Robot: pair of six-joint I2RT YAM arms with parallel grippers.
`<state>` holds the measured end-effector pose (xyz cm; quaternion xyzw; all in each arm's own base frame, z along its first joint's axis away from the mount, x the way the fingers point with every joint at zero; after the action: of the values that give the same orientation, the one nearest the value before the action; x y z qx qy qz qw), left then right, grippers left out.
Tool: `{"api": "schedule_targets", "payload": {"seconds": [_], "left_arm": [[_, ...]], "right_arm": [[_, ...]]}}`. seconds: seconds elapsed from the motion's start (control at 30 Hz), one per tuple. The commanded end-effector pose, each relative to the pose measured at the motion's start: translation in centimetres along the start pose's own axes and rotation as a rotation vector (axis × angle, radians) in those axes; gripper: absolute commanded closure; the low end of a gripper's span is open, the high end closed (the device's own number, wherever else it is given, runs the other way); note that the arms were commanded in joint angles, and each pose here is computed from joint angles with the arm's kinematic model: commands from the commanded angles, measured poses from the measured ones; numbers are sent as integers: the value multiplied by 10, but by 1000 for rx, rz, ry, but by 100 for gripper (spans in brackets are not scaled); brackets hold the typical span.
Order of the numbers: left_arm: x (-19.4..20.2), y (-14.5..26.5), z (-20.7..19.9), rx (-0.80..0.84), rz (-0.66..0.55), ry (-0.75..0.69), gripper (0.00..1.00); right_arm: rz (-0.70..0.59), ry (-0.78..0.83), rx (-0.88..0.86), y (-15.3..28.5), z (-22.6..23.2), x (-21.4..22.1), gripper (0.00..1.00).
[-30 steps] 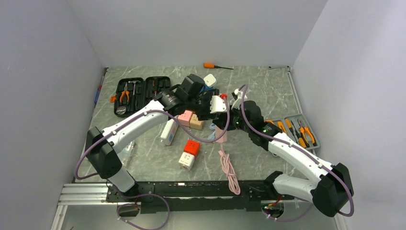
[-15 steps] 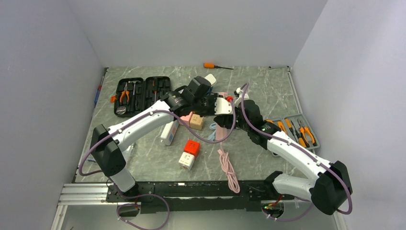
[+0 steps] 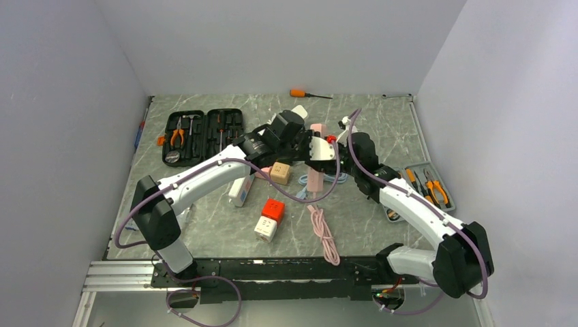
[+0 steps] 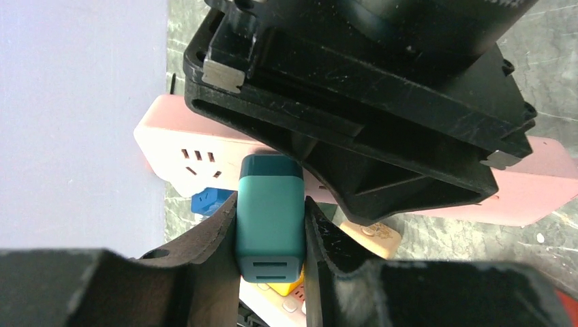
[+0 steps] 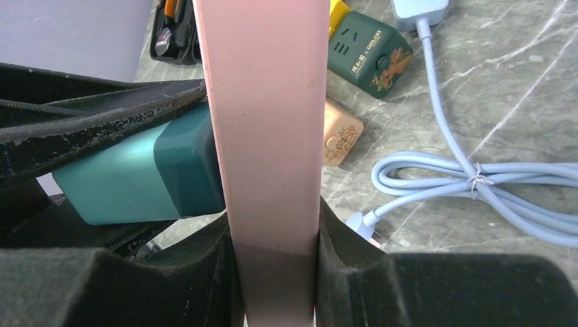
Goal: Pull the plug off the socket
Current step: Place the socket at the center of the board, then place the plug at the center of the board.
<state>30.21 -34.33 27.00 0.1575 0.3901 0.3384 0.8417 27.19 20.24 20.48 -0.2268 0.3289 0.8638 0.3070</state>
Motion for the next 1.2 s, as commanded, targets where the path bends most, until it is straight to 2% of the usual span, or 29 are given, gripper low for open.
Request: {"api": "schedule_targets", "payload": {"seconds": [0.0, 0.4, 0.53, 0.63, 0.77, 1.03, 1.17], "left_arm": [[-11, 36, 26, -110, -4, -8, 100], [-1, 64, 35, -80, -23, 18, 100], [-4, 73, 35, -78, -27, 29, 100], [-2, 76, 31, -59, -13, 48, 100], [-1, 80, 17, 7, -10, 63, 100], [3, 86, -12, 80, -40, 82, 100], [6, 78, -28, 133, -48, 105, 100]], "right_arm": [[-73, -69, 211, -7, -56, -14, 100], [-33, -87, 361, -15, -109, -4, 100], [-67, -57, 377, -18, -108, -29, 100], [-103, -12, 402, -22, -106, -67, 100], [-87, 46, 467, -37, -122, -97, 100], [10, 109, 634, -71, -174, -107, 100], [31, 74, 696, -78, -192, -113, 98]]}}
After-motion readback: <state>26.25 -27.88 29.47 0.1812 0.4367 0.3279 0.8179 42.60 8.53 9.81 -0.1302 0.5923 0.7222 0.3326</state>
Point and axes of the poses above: each gripper's point midway between its finger pads, its own y axis back along the fingers, its own z axis along the line the jaws close on, x = y × z, the point moved 4 cm from there along y, back along the fingers, and after that the axes turned 7 degrees about -y, right-handed, at the moved point
